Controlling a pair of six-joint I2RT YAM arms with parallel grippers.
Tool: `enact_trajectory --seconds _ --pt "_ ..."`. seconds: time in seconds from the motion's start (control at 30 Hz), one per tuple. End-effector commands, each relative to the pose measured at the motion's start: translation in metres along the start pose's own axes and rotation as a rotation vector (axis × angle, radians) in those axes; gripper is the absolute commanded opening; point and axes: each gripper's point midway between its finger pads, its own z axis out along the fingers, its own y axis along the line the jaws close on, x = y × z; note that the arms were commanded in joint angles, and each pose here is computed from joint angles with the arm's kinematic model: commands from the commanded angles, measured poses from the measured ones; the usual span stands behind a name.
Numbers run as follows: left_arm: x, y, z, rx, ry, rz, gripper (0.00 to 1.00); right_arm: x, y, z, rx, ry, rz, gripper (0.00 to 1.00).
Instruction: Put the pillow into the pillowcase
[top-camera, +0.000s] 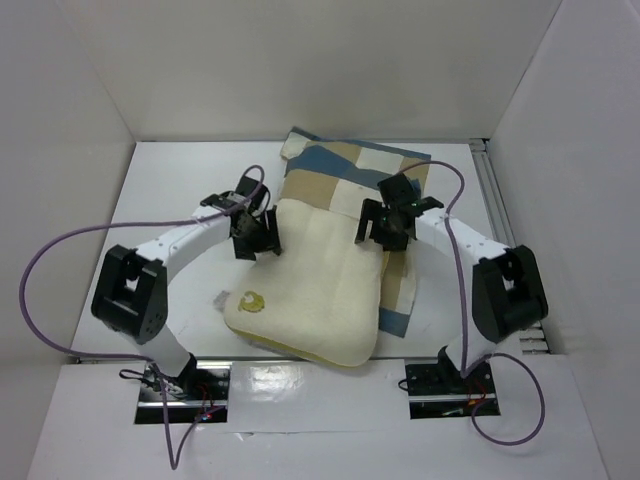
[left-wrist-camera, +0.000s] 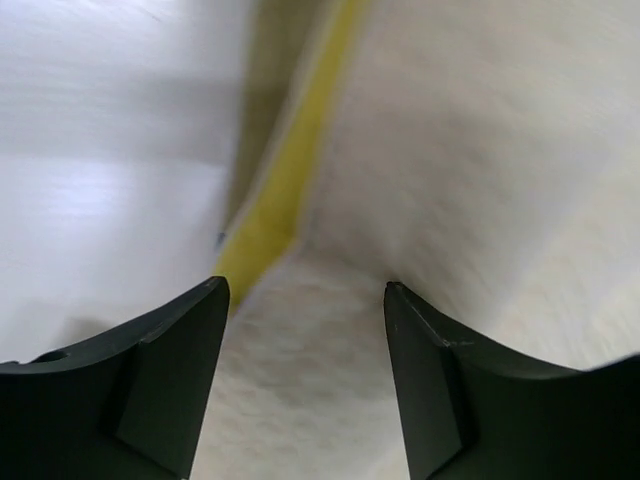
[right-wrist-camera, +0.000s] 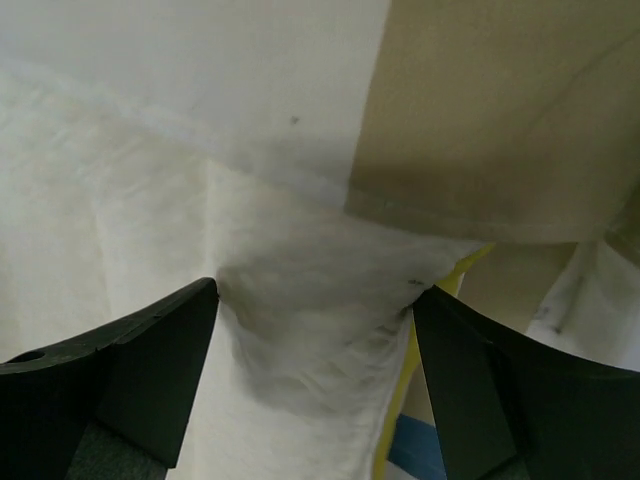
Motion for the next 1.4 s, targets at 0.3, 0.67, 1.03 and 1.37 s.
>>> enact_trajectory --seconds 0.3,0.67,1.03,1.37 --pt "0.041 -0.039 -0.115 0.243 -0.126 0.044 0.88 -0.123 0.028 -0.015 0.058 -0.218 -0.124 0.98" --pt "0.014 0.045 -0.088 0.055 -0.178 -0.291 0.89 0.053 0.164 -0.006 -0.106 -0.098 -0.714 0.99" --pt "0.058 0.01 -0.071 0.335 -0.117 -0.209 0.88 0.043 0.156 0.025 -0.151 -0.033 -0.673 0.0" --pt "0.08 -0.043 -0.038 0.543 -0.115 -0.061 0.96 -0.011 0.183 -0.068 -0.554 -0.08 -0.541 0.0"
